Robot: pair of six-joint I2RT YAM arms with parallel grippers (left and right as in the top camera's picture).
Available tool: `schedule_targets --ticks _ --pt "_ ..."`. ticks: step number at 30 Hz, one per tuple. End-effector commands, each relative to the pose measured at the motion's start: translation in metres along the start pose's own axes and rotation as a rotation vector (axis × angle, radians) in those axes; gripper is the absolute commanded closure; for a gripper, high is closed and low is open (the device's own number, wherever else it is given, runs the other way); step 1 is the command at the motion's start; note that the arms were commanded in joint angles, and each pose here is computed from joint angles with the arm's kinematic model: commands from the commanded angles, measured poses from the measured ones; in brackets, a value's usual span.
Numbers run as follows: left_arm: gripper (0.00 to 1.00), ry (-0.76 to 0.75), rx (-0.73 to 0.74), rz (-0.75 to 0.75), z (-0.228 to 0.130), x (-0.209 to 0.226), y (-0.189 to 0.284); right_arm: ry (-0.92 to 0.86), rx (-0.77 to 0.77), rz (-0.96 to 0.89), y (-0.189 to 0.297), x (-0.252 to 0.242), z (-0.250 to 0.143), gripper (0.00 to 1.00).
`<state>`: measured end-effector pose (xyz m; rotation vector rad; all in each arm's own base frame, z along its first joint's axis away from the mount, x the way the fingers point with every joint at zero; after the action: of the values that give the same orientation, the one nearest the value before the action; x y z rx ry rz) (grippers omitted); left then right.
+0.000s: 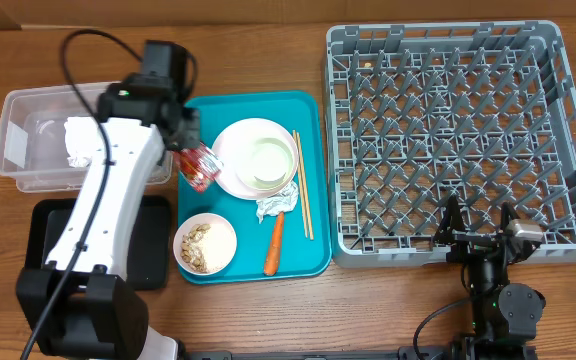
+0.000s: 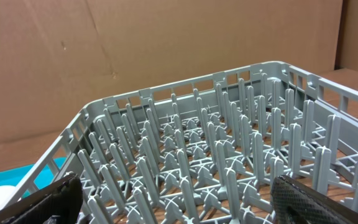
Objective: Sort waste into correct bins and load items into the dishwasher
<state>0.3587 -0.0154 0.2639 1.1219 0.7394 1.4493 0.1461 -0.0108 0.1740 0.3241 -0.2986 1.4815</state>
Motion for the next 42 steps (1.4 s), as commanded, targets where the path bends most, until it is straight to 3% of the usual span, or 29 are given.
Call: schedule_targets --ticks 1,13,21,26,28,30,32,33,39,42 --pt "0.95 0.185 -0.021 0.095 0.003 0.038 -0.002 0.004 -0.004 0.004 0.000 -0.001 -0.002 0.00" --pt "0.96 0.543 -0.055 0.120 -0.006 0.128 -0.036 0.004 -0.004 0.004 0.000 -0.001 -0.002 0.00" --pt "0.96 0.590 -0.012 0.135 -0.008 0.147 -0.086 0.004 -0.004 0.004 0.000 -0.001 -0.002 0.00" --pt "0.94 0.600 -0.078 0.131 0.002 0.151 -0.093 0.004 -0.004 0.004 0.000 -0.001 -0.002 0.00" --pt "0.82 0.603 -0.102 0.131 0.005 0.152 -0.092 0.004 -0.004 0.004 0.000 -0.001 -0.002 0.00" --pt "0.43 0.601 -0.107 0.132 0.005 0.152 -0.092 0.004 -0.004 0.004 0.000 -0.001 -0.002 0.00" --pt "0.13 0.571 -0.104 0.133 0.005 0.152 -0.092 0.004 -0.004 0.004 0.000 -0.001 -0.002 0.00" --pt "0.05 0.550 -0.103 0.134 0.006 0.153 -0.092 0.004 -0.004 0.004 0.000 -0.001 -0.002 0.00" --pt "0.04 0.521 -0.119 0.121 0.010 0.151 -0.061 0.004 -0.004 0.004 0.000 -0.001 -0.002 0.00" --pt "0.00 0.469 -0.168 0.042 0.016 0.143 -0.029 0.004 -0.004 0.004 0.000 -0.001 -0.002 0.00"
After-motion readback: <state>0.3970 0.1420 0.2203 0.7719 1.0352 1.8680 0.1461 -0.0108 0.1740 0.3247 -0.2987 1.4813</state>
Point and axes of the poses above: each gripper's point midway between its finger pads, its own y axis back along the fingers, its own x axis along the line the jaws close on, z = x × y, the point moved 10 cm from there along y, back along the fingers, and after that the axes turned 11 degrees about -y, right-handed, at the moved point
